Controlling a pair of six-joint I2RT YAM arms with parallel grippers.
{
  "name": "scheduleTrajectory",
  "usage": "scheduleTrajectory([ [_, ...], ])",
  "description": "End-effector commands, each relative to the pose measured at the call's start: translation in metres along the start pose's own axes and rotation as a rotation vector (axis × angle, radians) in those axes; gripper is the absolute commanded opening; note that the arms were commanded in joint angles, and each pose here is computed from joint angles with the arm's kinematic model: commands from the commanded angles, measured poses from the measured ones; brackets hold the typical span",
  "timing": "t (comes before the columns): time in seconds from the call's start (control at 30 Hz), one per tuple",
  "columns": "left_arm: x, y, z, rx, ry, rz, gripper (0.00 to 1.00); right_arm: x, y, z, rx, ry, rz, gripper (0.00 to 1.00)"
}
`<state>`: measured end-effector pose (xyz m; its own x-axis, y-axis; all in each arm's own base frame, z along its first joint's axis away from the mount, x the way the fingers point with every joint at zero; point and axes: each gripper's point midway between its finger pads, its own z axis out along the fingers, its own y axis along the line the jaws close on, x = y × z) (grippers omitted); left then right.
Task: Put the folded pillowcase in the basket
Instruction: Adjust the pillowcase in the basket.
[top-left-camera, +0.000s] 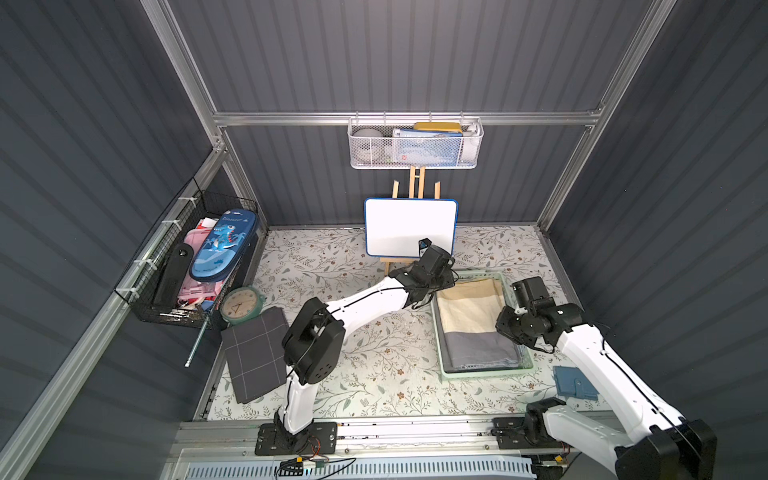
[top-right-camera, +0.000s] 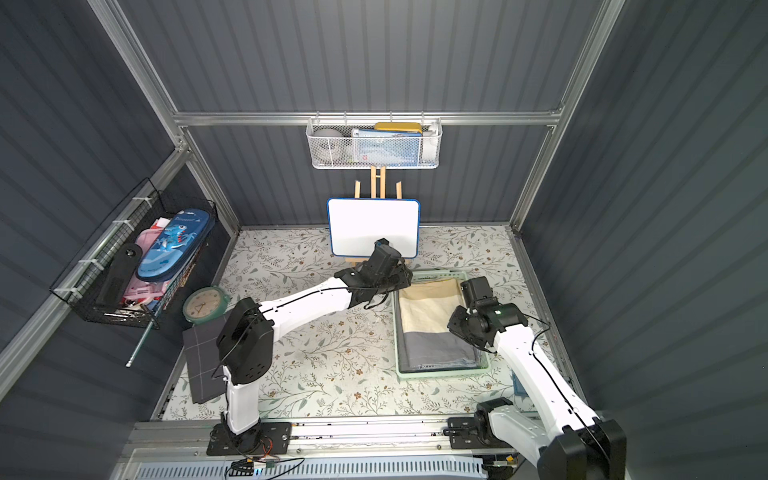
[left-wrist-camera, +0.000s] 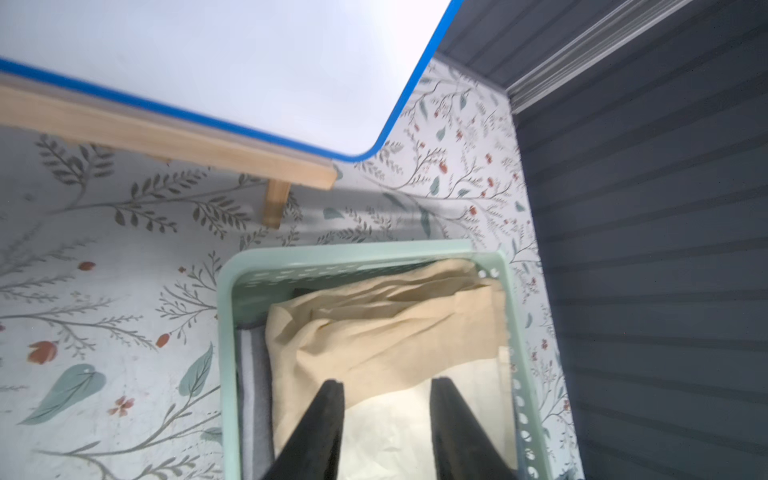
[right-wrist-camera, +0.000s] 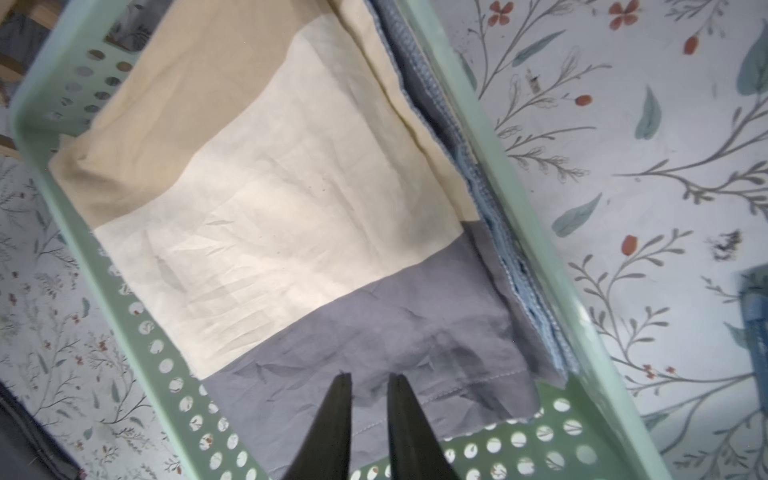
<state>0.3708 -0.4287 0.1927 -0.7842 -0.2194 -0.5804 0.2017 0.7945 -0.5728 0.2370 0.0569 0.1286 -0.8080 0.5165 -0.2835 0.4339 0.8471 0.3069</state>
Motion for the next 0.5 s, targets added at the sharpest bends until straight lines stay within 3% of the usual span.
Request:
scheduleTrajectory([
  [0.0,-0.006,0.024,-0.024,-0.109,-0.043,-0.046,0.47,0.008,0.013,0.003,-0.047,0.053,-0.034,0.27],
  [0.13,0.007,0.088,-0.041,-0.315,-0.040,-0.239,0.74,0.010,0.037,0.003,-0.105,0.047,-0.087,0.33],
  [0.17,0.011,0.098,-0.045,-0.346,-0.036,-0.268,0.77,0.011,0.045,0.002,-0.123,0.041,-0.113,0.34],
  [0.3,0.014,0.127,-0.069,-0.445,-0.059,-0.338,0.77,0.027,0.093,-0.001,-0.199,0.052,-0.273,0.43],
  [0.47,-0.043,0.091,-0.135,-0.321,-0.244,-0.321,0.76,0.078,0.168,0.001,-0.392,0.164,-0.442,0.49],
])
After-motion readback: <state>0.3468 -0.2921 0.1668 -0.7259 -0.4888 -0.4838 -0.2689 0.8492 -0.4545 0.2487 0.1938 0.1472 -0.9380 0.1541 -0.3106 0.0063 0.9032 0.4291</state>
